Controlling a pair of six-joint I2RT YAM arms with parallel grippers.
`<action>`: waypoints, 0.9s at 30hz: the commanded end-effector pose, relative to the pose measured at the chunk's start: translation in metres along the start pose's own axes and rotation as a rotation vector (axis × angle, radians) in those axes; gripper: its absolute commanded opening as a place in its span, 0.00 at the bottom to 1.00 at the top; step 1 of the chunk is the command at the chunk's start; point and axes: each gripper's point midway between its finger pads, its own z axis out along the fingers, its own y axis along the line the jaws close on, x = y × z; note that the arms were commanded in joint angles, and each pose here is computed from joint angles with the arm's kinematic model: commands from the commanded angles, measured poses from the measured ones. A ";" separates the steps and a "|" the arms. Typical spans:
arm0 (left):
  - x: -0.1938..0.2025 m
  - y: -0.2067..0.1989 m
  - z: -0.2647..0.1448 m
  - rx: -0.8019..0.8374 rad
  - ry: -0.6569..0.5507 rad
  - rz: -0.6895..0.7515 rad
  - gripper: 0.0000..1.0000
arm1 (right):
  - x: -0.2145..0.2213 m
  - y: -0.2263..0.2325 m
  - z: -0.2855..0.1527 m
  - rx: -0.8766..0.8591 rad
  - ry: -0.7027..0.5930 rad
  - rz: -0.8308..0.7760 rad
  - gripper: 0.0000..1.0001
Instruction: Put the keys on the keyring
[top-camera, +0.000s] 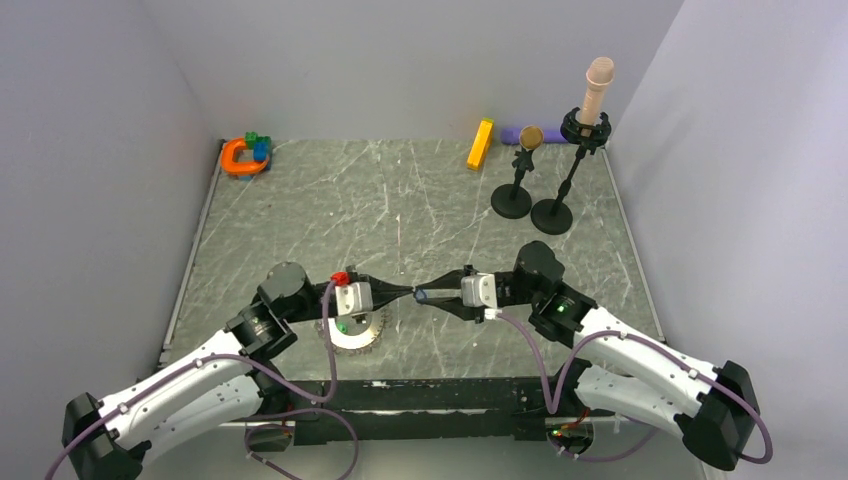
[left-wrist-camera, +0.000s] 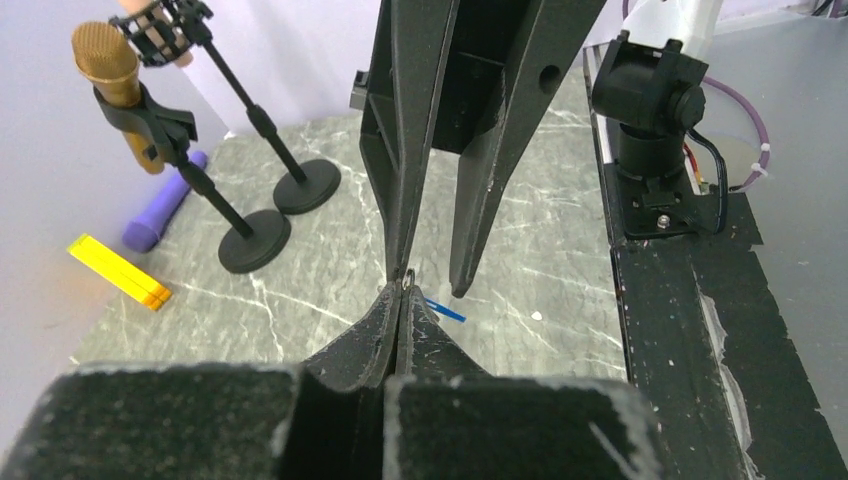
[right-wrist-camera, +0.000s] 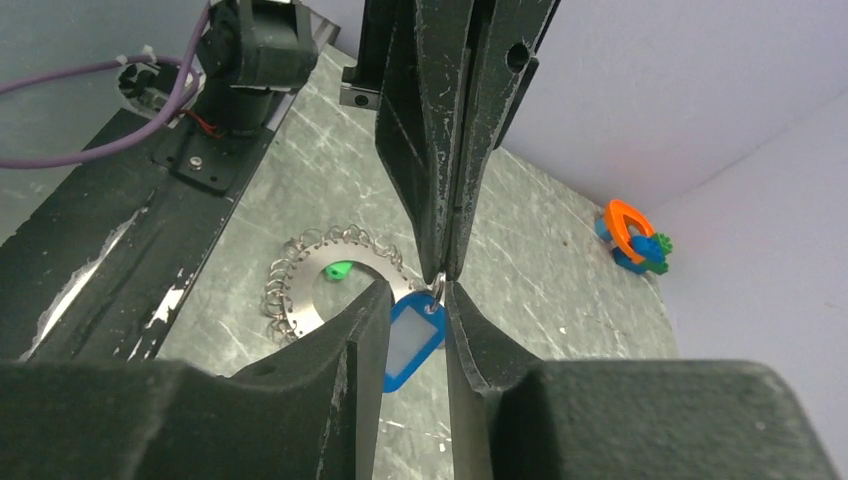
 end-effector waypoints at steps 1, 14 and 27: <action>0.006 0.005 -0.003 -0.012 0.108 -0.034 0.00 | -0.017 -0.013 0.000 0.021 -0.002 -0.006 0.31; 0.010 0.008 -0.006 -0.004 0.244 -0.031 0.00 | -0.004 -0.015 0.003 0.025 0.038 0.047 0.24; 0.009 0.008 -0.002 0.000 0.231 -0.034 0.00 | 0.005 -0.012 0.008 0.016 0.046 0.110 0.22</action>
